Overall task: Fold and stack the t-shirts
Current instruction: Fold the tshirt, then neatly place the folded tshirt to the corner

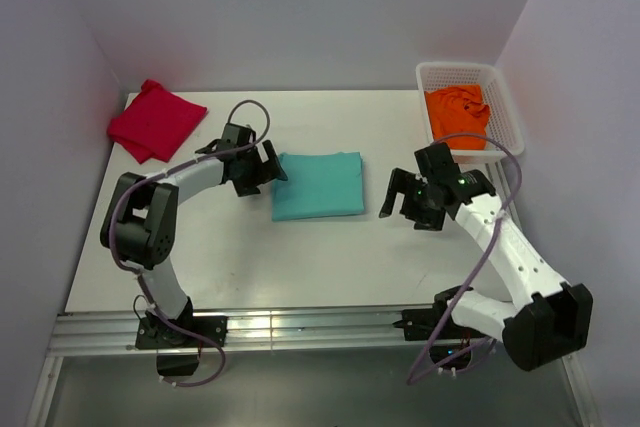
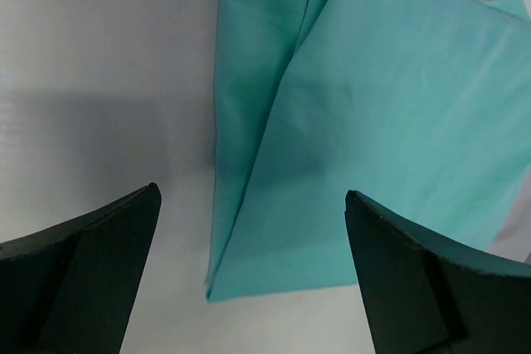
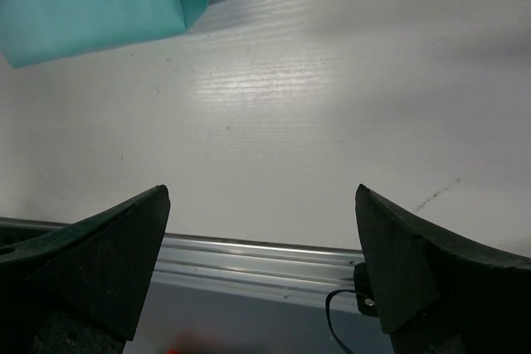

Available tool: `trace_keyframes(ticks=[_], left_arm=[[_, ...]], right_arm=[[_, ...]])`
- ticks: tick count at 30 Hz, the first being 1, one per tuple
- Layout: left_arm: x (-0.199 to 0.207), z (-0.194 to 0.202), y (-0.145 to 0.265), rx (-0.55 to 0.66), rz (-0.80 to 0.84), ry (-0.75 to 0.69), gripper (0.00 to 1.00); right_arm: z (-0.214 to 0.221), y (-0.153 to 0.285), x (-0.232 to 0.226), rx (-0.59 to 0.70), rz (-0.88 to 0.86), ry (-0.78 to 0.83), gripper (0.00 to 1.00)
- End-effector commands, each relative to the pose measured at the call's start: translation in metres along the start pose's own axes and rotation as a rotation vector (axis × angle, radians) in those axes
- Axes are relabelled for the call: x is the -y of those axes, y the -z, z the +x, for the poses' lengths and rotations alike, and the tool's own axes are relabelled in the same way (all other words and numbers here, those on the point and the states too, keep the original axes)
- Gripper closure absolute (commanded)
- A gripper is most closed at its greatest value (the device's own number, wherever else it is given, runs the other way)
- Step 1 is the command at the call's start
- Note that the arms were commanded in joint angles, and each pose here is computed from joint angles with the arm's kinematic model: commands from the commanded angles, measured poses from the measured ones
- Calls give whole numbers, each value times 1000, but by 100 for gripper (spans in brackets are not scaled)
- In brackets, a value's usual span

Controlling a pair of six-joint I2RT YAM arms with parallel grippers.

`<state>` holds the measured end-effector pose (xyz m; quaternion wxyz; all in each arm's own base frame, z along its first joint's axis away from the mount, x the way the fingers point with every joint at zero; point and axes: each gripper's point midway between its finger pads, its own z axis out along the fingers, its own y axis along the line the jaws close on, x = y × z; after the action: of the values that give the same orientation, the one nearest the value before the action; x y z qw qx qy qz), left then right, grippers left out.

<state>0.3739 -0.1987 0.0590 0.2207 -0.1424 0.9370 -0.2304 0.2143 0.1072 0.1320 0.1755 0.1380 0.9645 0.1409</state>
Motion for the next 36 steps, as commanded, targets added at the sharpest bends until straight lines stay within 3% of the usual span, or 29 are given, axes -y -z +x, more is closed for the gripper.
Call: trace_keyframes(ticks=[1, 6, 12, 13, 15, 17, 18, 20, 21, 29, 36], left_arm=[[17, -11, -12, 36, 99, -67, 1], [13, -6, -37, 10, 106, -48, 2], [6, 3, -61, -33, 105, -13, 23], [9, 3, -62, -36, 113, -12, 32], [7, 5, -67, -44, 112, -11, 39], [5, 7, -70, -54, 105, -14, 54], [6, 5, -71, -51, 105, -17, 69], [5, 6, -73, -61, 94, -18, 84], [7, 3, -73, -59, 96, -22, 99], [35, -45, -48, 5, 84, -103, 100], [57, -147, -11, 136, 45, -156, 100]], right_arm=[[4, 26, 11, 35, 44, 3, 0], [12, 44, 23, 62, 79, -2, 0], [23, 52, 32, 71, 89, -26, 0], [23, 54, 33, 71, 95, -31, 0], [25, 57, 33, 68, 100, -41, 0], [22, 61, 32, 85, 95, -46, 0], [23, 63, 32, 85, 94, -44, 0], [23, 66, 31, 91, 89, -53, 0], [23, 67, 31, 93, 86, -55, 0], [27, 68, 31, 101, 74, -78, 0], [32, 65, 35, 89, 83, -81, 0]])
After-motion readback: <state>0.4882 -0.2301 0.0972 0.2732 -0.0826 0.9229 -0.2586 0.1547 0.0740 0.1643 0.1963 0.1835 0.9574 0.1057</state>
